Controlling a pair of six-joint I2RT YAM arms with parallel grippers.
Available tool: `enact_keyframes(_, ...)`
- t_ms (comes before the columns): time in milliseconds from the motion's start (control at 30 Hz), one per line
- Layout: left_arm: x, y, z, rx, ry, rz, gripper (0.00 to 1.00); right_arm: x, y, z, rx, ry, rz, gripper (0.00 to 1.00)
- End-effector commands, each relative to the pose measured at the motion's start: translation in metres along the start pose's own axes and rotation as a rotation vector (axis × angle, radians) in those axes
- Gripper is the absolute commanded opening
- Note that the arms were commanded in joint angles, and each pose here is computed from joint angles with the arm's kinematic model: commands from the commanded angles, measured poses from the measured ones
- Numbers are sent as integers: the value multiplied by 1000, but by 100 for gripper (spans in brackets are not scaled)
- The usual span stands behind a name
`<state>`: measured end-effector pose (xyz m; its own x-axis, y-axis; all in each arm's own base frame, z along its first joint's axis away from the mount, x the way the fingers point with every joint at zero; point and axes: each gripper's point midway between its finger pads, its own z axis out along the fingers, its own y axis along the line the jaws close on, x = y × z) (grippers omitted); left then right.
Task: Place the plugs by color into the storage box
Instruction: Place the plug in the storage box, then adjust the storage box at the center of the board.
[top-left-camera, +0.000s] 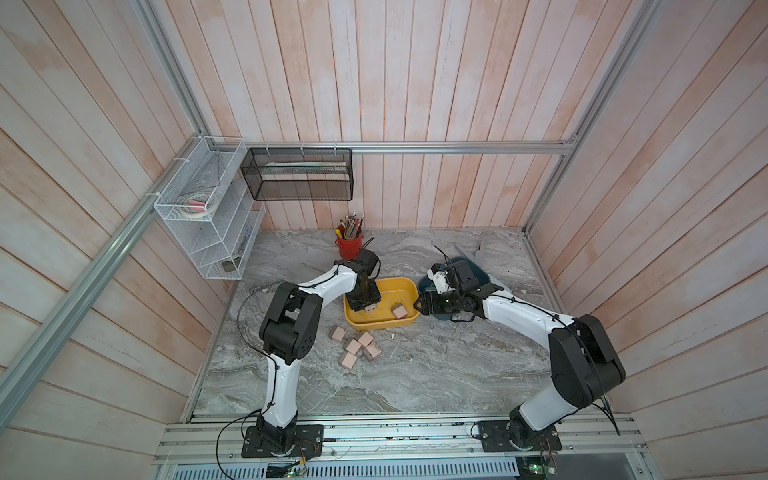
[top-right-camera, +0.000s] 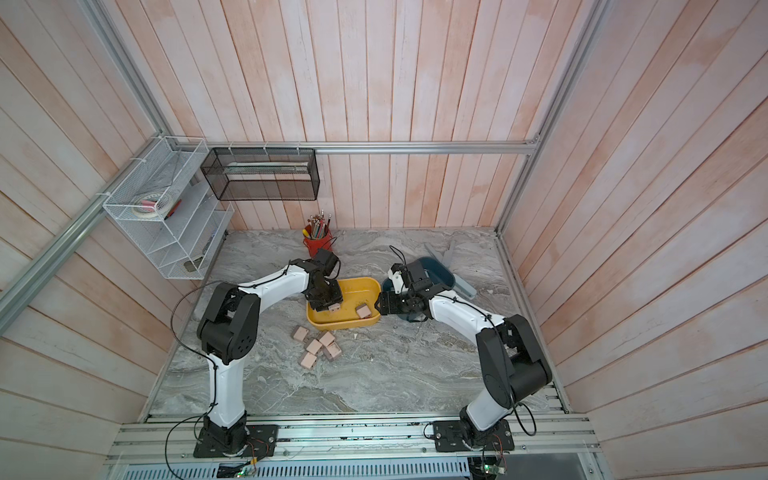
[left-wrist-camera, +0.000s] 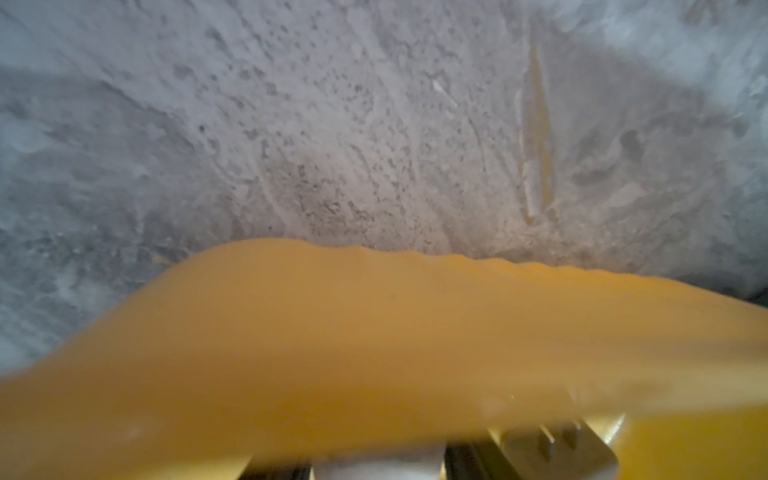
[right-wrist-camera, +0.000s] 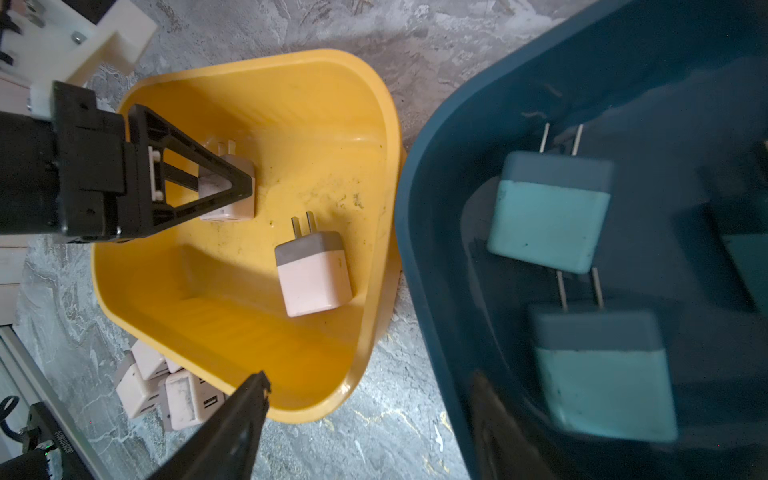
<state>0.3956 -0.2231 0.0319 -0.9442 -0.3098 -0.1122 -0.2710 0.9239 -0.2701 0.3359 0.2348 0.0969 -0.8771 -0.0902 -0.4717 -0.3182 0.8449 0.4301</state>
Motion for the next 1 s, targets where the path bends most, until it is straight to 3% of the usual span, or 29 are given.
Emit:
enact_keyframes(0,8,7,11,-50,41,8,52,-6,4,-5,-1,-19,5,78)
enact_keyframes(233,4,-1,-11,-52,10,46,64,-8,5,-11,-7,-55,19,79)
enact_keyframes(433,-41,-40,-92,39,-177,48,74,-9,5,-12,-11,-74,29,78)
enact_keyframes(533,-57,-41,-133,28,-241,28,74,-9,6,-12,-15,-74,31,78)
enact_keyframes(700,-50,7,-161,-34,-237,-90,74,-5,7,-10,-22,-69,32,79)
enact_keyframes(833,-22,61,-165,-53,-211,-206,74,1,7,-8,-28,-60,30,79)
enact_keyframes(967,14,96,-155,-86,-160,-237,72,4,9,-6,-38,-51,32,79)
